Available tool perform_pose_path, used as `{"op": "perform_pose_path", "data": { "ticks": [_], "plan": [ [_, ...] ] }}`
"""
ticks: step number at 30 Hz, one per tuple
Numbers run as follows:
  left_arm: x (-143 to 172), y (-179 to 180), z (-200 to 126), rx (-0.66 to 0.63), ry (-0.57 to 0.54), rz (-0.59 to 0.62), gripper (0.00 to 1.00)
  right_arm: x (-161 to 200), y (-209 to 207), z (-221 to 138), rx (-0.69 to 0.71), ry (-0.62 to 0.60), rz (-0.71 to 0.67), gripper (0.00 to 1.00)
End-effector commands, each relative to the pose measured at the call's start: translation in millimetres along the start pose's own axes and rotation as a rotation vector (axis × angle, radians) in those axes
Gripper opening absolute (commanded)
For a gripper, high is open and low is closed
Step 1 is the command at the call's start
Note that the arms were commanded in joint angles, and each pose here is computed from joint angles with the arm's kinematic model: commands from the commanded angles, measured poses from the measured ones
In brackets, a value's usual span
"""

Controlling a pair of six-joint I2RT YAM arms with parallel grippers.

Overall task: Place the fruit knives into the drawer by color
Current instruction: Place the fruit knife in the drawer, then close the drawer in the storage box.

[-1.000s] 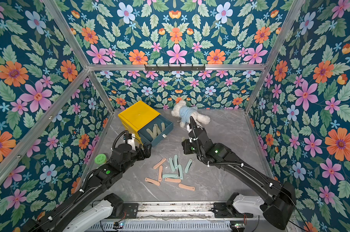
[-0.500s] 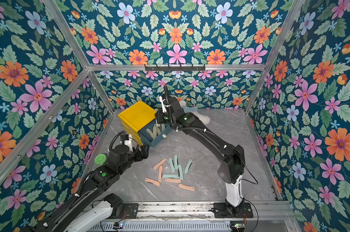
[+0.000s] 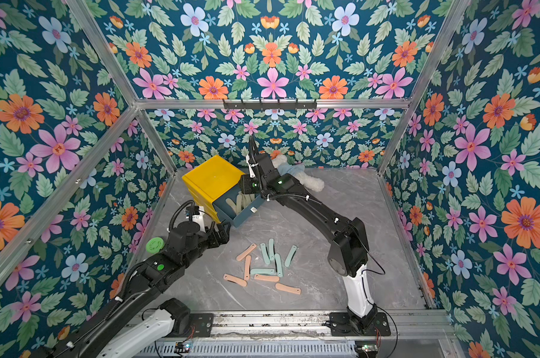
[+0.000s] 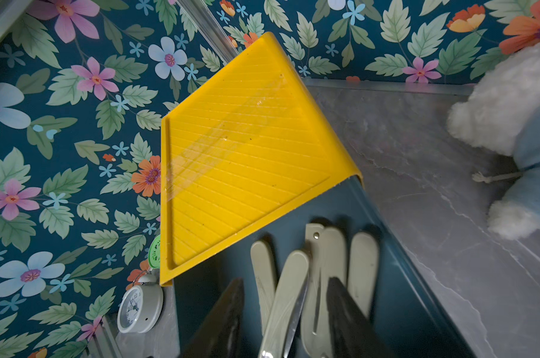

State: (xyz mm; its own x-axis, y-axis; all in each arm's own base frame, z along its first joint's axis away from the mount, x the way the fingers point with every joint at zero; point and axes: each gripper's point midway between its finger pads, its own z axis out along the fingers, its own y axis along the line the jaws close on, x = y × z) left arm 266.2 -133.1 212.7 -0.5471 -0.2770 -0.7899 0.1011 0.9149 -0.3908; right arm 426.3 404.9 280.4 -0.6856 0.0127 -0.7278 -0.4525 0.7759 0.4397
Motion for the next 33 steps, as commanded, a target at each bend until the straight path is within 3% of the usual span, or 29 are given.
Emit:
{"op": "perform_pose_path", "data": {
  "ticks": [1,10,16,22,33],
  "plan": [
    [-5,-4,-2,0.016,-0.011,-0.016,0.99,-11,7,-9,-0.022,-0.033,0.01,0.52],
    [-27,-14,-12,0.036,-0.059,-0.015,0.99,-22,26,-57,-0.111,-0.103,0.029,0.61],
    [-61,-29,-15,0.032,-0.111,0.007,0.99,4,20,-100,-0.169,-0.145,0.076,0.62],
    [-112,-50,-7,0.034,-0.18,0.019,0.99,41,5,-119,-0.192,-0.149,0.149,0.63],
    [-181,-43,56,0.07,-0.211,-0.066,0.99,85,-22,-112,-0.187,-0.136,0.31,0.65]
  ]
}}
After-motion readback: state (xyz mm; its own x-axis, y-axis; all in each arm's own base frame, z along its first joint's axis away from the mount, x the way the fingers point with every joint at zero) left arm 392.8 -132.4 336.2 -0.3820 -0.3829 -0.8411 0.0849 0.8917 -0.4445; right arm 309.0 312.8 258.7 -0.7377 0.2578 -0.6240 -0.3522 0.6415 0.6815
